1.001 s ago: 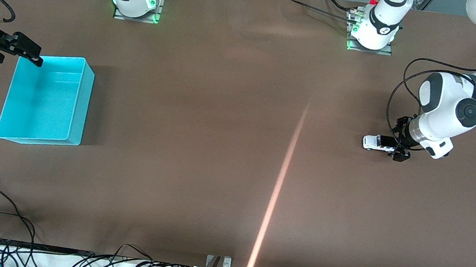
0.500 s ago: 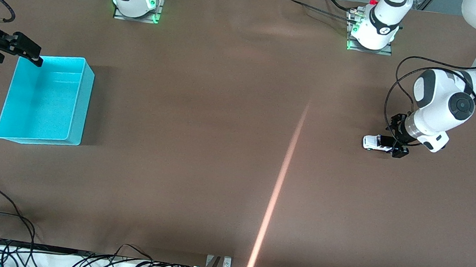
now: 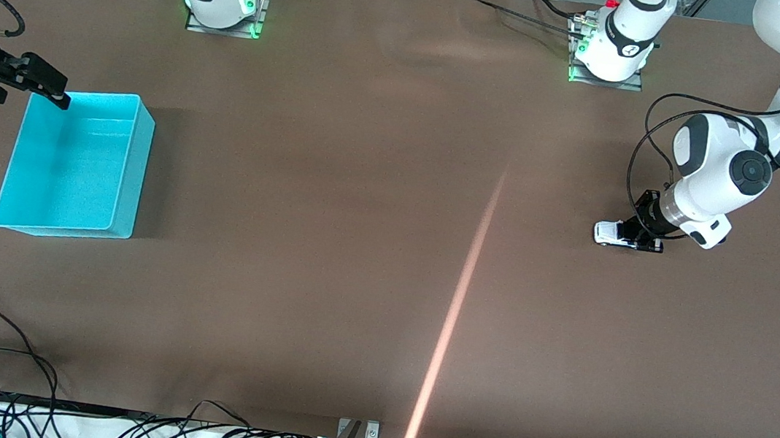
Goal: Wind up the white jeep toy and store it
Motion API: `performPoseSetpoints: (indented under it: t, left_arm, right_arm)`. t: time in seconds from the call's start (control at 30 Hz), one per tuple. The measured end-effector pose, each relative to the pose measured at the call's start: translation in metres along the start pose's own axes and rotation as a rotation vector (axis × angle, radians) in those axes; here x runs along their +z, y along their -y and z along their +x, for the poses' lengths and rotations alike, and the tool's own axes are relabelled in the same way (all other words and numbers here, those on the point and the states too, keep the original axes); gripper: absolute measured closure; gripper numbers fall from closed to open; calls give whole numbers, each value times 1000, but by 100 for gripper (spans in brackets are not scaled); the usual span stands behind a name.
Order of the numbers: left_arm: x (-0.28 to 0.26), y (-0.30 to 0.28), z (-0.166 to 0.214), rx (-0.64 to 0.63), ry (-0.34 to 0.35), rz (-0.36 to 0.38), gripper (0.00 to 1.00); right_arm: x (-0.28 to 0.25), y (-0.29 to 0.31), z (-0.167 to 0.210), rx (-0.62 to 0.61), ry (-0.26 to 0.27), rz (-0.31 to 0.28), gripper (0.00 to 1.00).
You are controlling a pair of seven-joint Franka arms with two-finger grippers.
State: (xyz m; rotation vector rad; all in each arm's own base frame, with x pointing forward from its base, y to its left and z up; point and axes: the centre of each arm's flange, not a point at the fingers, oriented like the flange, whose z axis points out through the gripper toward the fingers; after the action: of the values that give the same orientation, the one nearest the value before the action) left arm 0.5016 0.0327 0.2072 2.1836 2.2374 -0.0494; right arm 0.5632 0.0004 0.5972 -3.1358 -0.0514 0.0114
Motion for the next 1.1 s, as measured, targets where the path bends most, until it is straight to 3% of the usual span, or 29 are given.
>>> performPoseSetpoints:
  t: [0.43,0.67,1.1]
  left_arm:
    - [-29,-24,-32,79,-11,-48,52]
    - [-37,-28,-84,89,0,-46,52]
    - [-7,1,-176,63,-14,27,52]
  right_arm:
    - [0,-1,0,1,0,0,0]
    - [0,-1,0,1,0,0,0]
    - [0,-1,0,1,0,0,0]
